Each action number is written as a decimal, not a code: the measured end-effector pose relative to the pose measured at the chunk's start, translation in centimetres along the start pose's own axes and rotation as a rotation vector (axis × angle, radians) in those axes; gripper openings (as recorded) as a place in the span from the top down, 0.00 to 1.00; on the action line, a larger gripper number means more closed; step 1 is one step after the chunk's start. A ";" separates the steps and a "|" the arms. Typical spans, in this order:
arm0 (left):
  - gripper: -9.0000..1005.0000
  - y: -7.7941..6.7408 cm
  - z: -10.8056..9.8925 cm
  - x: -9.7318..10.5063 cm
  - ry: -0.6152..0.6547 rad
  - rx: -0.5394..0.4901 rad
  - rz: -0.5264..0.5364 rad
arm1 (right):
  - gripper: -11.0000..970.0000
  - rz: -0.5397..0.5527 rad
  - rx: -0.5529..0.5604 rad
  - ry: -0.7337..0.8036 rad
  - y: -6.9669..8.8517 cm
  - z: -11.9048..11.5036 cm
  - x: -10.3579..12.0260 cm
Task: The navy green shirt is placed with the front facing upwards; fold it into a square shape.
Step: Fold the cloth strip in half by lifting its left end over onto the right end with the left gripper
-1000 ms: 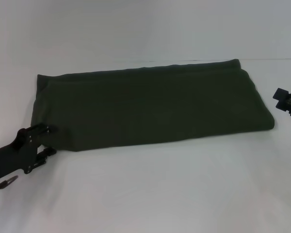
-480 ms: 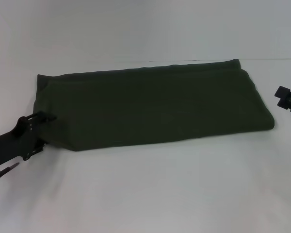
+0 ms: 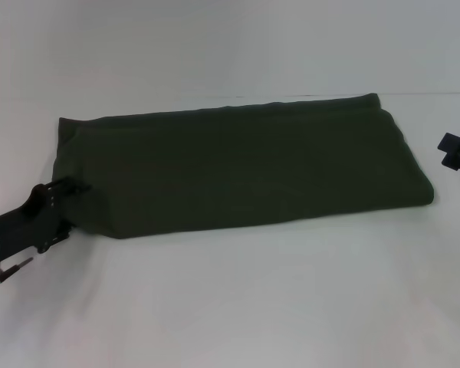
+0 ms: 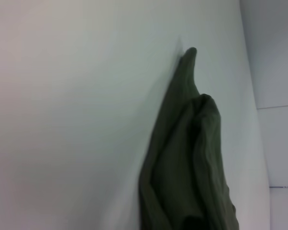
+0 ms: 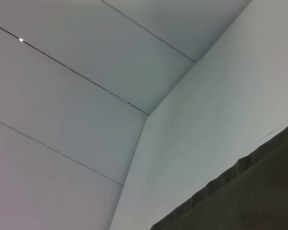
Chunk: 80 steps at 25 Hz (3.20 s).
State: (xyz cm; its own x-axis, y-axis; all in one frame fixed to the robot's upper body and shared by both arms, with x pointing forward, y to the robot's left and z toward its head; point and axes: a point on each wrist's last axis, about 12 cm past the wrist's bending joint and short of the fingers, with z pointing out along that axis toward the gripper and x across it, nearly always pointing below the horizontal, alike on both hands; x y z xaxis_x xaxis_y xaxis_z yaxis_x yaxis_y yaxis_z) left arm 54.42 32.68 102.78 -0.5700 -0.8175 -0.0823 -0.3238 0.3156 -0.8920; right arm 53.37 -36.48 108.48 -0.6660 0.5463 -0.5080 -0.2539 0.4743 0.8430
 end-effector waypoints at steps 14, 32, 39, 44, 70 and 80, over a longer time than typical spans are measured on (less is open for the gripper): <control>0.48 0.6 -0.5 0.0 -0.009 -0.010 0.023 | 0.40 0.007 0.006 -0.013 -0.2 -0.4 0.1; 0.99 1.6 -3.0 -1.0 -0.044 -0.016 0.096 | 0.39 0.030 0.015 -0.035 -0.5 -0.7 0.1; 0.99 2.9 -6.0 -3.0 -0.147 -0.083 0.154 | 0.39 0.051 0.019 -0.039 -0.7 -0.7 0.4; 0.99 4.0 -8.0 -4.2 -0.212 -0.140 0.155 | 0.40 0.060 0.024 -0.039 -0.7 -0.7 0.4; 0.99 -11.8 0.9 -0.1 0.208 0.428 0.385 | 0.39 0.058 0.012 -0.030 -0.6 0.0 0.6; 0.99 -15.8 7.7 5.7 0.334 0.391 0.555 | 0.40 0.061 0.011 -0.025 -0.6 0.1 0.8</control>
State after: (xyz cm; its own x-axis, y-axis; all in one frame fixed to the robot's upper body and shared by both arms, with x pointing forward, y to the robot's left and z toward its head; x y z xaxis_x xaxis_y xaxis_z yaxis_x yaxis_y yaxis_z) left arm 62.17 19.33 112.98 -0.7900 -0.3795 -0.4815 0.3332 0.3934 -0.8569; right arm 53.04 -36.20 107.56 -0.6623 0.5911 -0.4604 -0.2060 0.4471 0.8705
